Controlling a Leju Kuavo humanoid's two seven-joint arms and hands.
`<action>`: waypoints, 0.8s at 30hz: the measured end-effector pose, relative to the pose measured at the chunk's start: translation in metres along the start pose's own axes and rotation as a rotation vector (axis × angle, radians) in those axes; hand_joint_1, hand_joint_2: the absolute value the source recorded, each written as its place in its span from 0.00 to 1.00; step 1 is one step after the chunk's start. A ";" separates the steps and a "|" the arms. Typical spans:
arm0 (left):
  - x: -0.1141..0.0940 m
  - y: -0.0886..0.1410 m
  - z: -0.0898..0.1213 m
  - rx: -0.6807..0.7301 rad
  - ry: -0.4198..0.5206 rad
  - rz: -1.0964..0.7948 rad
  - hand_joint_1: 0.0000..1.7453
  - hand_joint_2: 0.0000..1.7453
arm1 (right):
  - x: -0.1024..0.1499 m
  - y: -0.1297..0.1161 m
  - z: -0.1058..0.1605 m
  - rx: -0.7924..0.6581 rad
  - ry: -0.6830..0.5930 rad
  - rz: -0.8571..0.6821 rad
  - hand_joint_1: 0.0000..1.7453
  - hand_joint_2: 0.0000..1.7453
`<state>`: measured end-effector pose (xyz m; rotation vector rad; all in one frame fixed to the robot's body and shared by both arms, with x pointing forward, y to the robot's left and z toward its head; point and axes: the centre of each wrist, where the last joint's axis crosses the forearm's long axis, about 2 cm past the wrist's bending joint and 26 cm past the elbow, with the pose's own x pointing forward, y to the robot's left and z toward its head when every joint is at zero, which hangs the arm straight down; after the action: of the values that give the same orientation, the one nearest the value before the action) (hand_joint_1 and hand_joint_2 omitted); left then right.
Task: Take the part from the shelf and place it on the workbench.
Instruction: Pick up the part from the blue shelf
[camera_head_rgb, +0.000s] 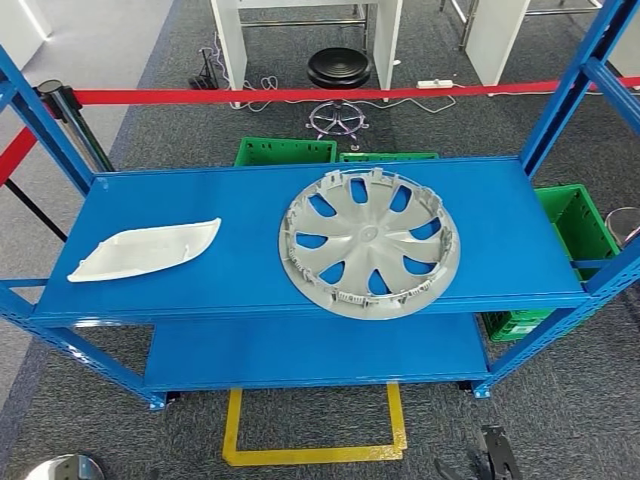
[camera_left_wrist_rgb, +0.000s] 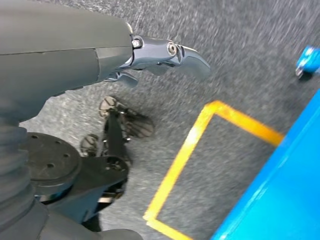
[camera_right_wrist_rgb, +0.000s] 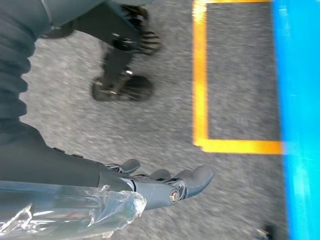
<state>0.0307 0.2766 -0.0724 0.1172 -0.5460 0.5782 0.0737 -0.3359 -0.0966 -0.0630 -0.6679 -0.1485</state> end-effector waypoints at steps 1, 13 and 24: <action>0.000 0.001 0.001 0.009 -0.001 0.008 0.00 1.00 | 0.002 0.000 -0.001 -0.005 -0.020 0.003 0.00 1.00; -0.006 0.004 0.021 0.108 0.035 0.063 0.00 1.00 | 0.063 0.003 -0.006 -0.089 -0.348 0.066 0.00 1.00; -0.006 0.000 0.023 0.132 0.034 0.049 0.00 1.00 | 0.148 0.026 0.017 -0.098 -0.749 0.089 0.00 1.00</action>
<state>0.0162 0.2675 -0.0557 0.2195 -0.4783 0.6629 0.1821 -0.3259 0.0082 -0.2498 -1.4027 -0.0679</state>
